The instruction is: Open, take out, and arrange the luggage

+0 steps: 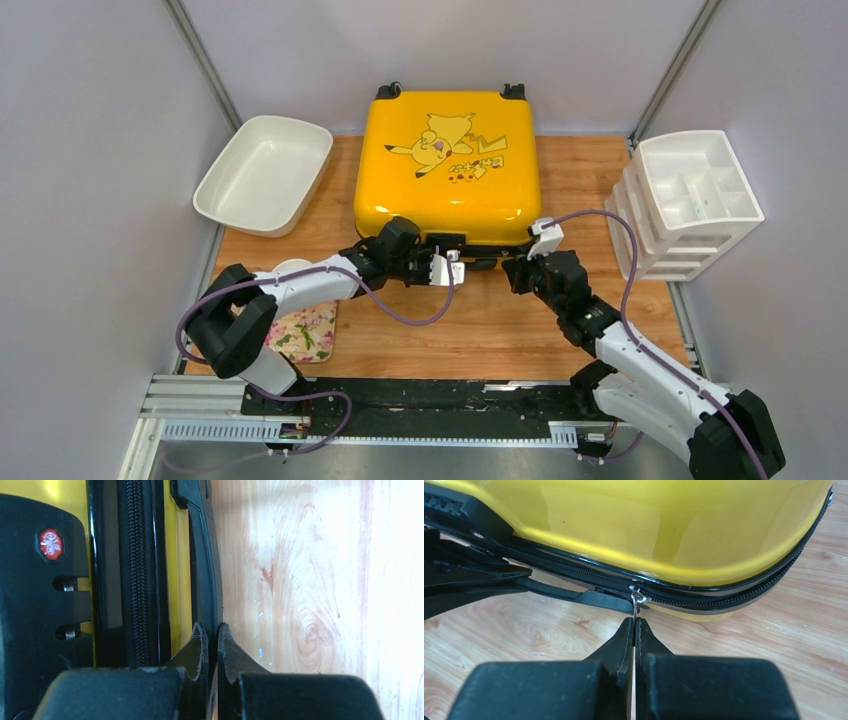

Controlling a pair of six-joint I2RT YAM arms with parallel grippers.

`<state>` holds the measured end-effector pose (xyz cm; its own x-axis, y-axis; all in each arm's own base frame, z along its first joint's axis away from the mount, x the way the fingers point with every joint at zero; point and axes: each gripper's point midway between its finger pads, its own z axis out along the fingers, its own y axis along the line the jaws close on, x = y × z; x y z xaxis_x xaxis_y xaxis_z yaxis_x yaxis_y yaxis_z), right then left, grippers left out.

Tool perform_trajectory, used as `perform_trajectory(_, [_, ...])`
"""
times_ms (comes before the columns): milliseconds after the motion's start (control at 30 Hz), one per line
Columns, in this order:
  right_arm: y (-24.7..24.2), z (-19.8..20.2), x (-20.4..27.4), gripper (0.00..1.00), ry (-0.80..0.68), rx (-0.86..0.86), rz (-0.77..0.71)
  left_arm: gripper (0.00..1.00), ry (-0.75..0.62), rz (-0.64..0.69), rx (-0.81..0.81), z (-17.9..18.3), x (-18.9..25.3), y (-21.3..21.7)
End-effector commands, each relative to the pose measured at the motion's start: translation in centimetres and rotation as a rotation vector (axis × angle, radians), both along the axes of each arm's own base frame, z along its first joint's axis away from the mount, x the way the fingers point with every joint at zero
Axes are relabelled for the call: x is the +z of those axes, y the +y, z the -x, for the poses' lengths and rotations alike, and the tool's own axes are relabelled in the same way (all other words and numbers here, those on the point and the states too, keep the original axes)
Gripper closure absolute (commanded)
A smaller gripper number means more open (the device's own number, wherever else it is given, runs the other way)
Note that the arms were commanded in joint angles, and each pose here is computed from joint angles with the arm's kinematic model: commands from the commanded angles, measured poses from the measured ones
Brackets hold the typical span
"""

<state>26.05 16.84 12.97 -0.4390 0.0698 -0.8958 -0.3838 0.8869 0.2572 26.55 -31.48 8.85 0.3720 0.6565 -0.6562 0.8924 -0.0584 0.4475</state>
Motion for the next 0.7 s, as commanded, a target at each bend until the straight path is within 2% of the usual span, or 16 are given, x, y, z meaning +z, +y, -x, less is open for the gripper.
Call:
perform_trajectory(0, [-0.7,-1.2,2.5,1.00,-0.071,-0.074,-0.019,1.00,0.249,0.163,-0.133,6.3,2.8,-3.4])
perform_trajectory(100, [-0.7,-1.6,2.5,1.00,-0.064,-0.083,-0.032,1.00,0.285,0.167,-0.101,7.2,3.6,-2.9])
perform_trajectory(200, [0.1,-1.8,2.5,1.00,-0.036,-0.068,-0.060,1.00,0.300,0.116,-0.069,7.4,2.5,-2.6])
perform_trajectory(367, [1.1,-2.2,2.7,1.00,-0.021,-0.049,-0.089,1.00,0.312,0.103,-0.055,7.7,1.5,-2.3])
perform_trajectory(400, [1.1,-2.2,3.0,1.00,-0.023,-0.050,-0.094,0.88,0.307,0.119,-0.068,8.1,2.2,-2.2])
perform_trajectory(467, [0.9,-2.3,3.1,1.00,-0.024,-0.060,-0.084,0.72,0.308,0.125,-0.084,9.0,2.7,-1.4])
perform_trajectory(500, [0.7,-2.3,3.1,1.00,-0.031,-0.064,-0.072,0.60,0.287,0.159,-0.085,9.2,4.4,-1.1])
perform_trajectory(600, [0.0,-2.2,2.9,1.00,-0.048,-0.079,-0.046,0.49,0.345,0.204,-0.082,10.7,7.3,0.7])
perform_trajectory(667, [-0.4,-1.8,2.4,1.00,-0.039,-0.083,-0.031,0.49,0.404,0.215,-0.012,10.9,8.1,2.0])
